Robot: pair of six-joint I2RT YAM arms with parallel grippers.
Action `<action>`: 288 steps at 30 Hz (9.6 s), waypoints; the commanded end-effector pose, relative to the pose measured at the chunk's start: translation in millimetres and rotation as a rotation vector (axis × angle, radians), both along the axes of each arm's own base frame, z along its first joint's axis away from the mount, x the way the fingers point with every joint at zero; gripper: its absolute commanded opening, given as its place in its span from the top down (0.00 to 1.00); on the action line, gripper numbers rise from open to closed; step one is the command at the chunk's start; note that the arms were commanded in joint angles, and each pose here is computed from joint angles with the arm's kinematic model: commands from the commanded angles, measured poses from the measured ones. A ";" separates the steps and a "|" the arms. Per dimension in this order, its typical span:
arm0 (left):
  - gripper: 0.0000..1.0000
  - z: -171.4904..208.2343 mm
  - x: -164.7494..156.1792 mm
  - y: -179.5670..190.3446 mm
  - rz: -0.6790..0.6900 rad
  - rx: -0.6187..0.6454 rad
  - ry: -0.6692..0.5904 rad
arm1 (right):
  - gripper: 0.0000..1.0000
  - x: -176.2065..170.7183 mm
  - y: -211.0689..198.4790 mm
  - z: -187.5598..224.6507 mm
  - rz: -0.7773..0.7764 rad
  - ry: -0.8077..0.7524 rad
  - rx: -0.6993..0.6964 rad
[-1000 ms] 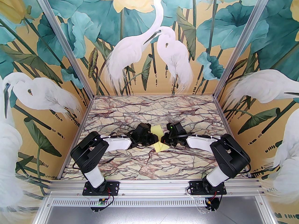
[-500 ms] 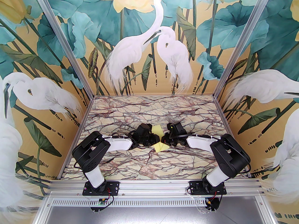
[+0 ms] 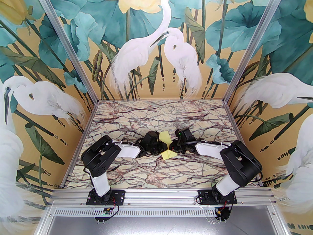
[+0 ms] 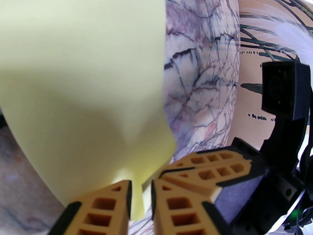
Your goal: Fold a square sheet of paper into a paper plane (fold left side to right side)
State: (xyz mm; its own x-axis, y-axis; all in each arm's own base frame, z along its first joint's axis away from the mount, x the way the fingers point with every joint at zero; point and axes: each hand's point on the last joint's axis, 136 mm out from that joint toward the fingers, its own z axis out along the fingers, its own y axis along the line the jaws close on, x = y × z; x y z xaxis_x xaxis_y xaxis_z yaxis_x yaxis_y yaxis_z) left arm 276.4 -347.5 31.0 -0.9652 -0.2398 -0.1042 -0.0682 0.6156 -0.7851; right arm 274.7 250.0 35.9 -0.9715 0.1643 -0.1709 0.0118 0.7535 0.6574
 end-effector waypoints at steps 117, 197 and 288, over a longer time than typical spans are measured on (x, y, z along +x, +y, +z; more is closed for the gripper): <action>1.00 5.7 22.7 38.4 -0.045 0.120 -0.120 | 1.00 -25.1 -13.9 -29.0 0.015 0.051 -0.052; 1.00 -11.1 28.1 51.6 -0.055 0.226 -0.112 | 0.99 -31.8 47.1 -5.9 0.147 -0.004 0.117; 0.67 16.6 39.2 70.5 -0.046 0.353 -0.195 | 1.00 -37.6 41.0 -40.1 0.147 0.067 -0.001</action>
